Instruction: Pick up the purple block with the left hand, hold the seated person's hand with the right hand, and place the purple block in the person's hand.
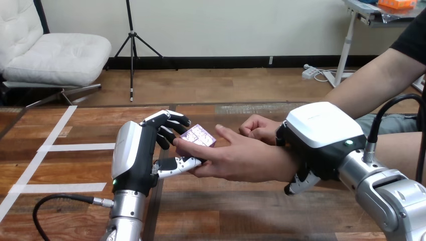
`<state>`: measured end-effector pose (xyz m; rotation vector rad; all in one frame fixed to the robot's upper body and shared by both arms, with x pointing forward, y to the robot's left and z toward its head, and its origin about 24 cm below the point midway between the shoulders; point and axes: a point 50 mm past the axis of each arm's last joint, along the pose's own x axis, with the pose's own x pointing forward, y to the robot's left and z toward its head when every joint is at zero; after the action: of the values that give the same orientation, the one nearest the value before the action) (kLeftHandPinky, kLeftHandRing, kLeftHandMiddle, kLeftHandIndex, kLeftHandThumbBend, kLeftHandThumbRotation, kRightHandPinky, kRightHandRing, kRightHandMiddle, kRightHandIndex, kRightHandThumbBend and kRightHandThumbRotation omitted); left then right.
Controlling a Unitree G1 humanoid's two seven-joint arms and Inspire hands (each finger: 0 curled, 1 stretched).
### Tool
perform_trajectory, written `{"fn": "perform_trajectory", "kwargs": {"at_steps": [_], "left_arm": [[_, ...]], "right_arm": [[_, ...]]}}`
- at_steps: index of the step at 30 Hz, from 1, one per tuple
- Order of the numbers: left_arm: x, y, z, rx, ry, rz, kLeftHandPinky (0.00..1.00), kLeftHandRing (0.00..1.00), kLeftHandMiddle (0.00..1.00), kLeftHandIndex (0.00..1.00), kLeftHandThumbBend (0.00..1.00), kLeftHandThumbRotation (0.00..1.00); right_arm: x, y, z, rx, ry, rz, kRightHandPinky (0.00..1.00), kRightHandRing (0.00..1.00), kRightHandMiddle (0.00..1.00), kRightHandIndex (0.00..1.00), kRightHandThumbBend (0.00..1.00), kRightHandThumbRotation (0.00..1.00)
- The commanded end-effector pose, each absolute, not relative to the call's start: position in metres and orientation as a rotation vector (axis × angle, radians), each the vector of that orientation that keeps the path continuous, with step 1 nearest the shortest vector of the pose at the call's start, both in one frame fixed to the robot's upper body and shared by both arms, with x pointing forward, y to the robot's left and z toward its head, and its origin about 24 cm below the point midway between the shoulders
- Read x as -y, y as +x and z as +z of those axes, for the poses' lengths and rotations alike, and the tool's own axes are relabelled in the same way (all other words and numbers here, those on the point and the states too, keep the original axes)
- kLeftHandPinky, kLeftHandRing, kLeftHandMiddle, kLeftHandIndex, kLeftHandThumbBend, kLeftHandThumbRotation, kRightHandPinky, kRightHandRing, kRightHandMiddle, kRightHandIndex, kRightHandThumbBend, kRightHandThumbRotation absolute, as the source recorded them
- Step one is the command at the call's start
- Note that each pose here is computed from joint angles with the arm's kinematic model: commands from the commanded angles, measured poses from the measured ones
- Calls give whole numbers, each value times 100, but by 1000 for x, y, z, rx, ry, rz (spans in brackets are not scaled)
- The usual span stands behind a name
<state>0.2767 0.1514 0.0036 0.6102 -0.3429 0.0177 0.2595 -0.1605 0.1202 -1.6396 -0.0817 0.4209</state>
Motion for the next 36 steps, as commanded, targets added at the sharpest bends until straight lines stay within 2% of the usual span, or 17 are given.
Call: {"fn": "perform_trajectory", "kwargs": {"at_steps": [1, 36], "left_arm": [[-147, 284, 22, 434, 588, 20, 38, 44, 52, 56, 68, 0], [-143, 280, 20, 434, 577, 0, 38, 43, 51, 56, 68, 0]], "right_arm": [[144, 266, 137, 195, -1620, 407, 14, 20, 30, 50, 78, 0], [137, 266, 139, 204, -1617, 431, 14, 21, 31, 50, 75, 0]]}}
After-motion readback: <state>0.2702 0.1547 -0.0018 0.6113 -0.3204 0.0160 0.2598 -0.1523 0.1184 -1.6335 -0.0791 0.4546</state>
